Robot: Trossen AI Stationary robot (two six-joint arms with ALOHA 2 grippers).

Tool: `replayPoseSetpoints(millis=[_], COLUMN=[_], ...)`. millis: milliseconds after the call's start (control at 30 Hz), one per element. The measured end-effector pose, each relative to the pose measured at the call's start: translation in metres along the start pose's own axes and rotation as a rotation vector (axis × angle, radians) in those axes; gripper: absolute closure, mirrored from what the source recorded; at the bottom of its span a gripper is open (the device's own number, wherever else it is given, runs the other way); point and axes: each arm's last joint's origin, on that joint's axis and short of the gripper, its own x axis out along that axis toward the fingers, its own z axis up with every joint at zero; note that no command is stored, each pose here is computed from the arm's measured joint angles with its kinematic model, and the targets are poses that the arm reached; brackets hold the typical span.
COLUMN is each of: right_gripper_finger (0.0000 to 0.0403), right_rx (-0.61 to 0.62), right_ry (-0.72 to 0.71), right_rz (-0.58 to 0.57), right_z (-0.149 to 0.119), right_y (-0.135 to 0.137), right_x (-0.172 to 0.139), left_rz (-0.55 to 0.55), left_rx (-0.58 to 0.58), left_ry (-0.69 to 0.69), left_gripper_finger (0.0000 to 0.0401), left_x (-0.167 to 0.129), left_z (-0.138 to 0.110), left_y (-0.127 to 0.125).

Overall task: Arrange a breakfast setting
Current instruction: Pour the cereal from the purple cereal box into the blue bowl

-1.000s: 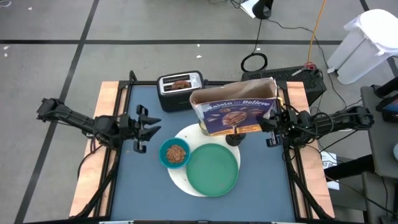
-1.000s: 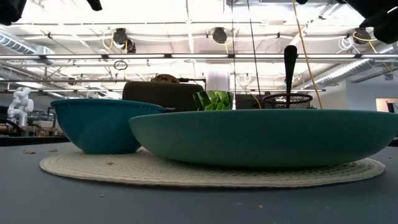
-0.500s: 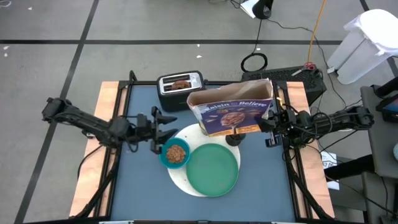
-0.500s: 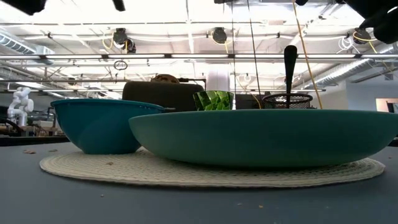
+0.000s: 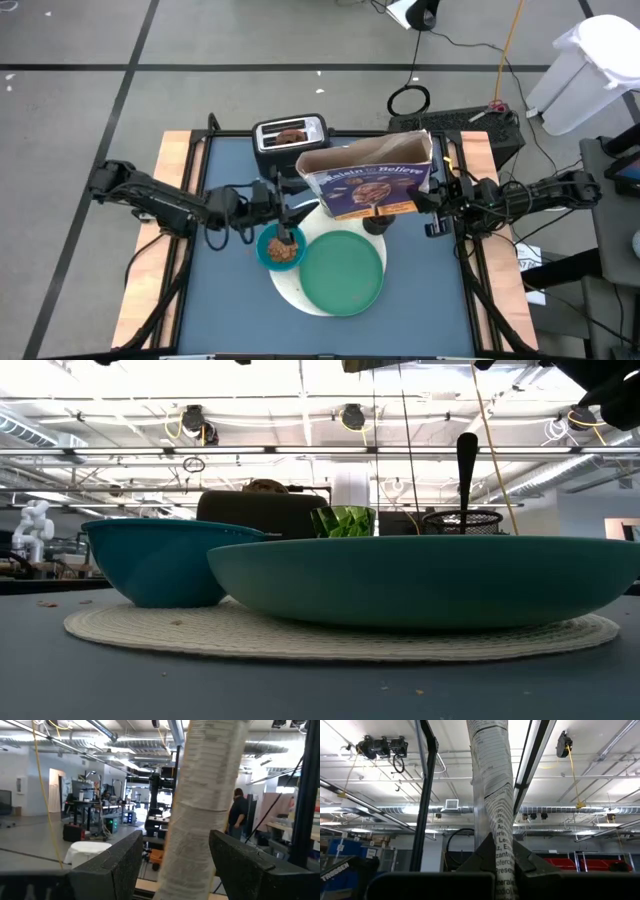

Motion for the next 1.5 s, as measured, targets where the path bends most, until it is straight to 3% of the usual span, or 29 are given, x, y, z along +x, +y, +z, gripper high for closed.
replayPoseSetpoints(millis=[200,767,1500], right_gripper_finger=[0.0403,0.0403,0.0403], right_rx=[-0.022,-0.028,-0.042], right_ry=[0.018,0.051,0.010], right_rz=[-0.058,-0.051,-0.023], right_z=[-0.002,-0.011,-0.002], right_y=[-0.002,-0.002,-0.001], right_x=[0.000,0.002,0.000], left_rz=[-0.056,-0.028,-0.039], left_rx=[-0.002,0.023,0.056], left_ry=[-0.013,-0.020,0.106], left_gripper_finger=[0.0164,0.0164,0.0164], left_x=[0.006,0.009,0.007], left_z=[0.003,0.004,-0.009], left_y=[-0.004,0.004,0.001])
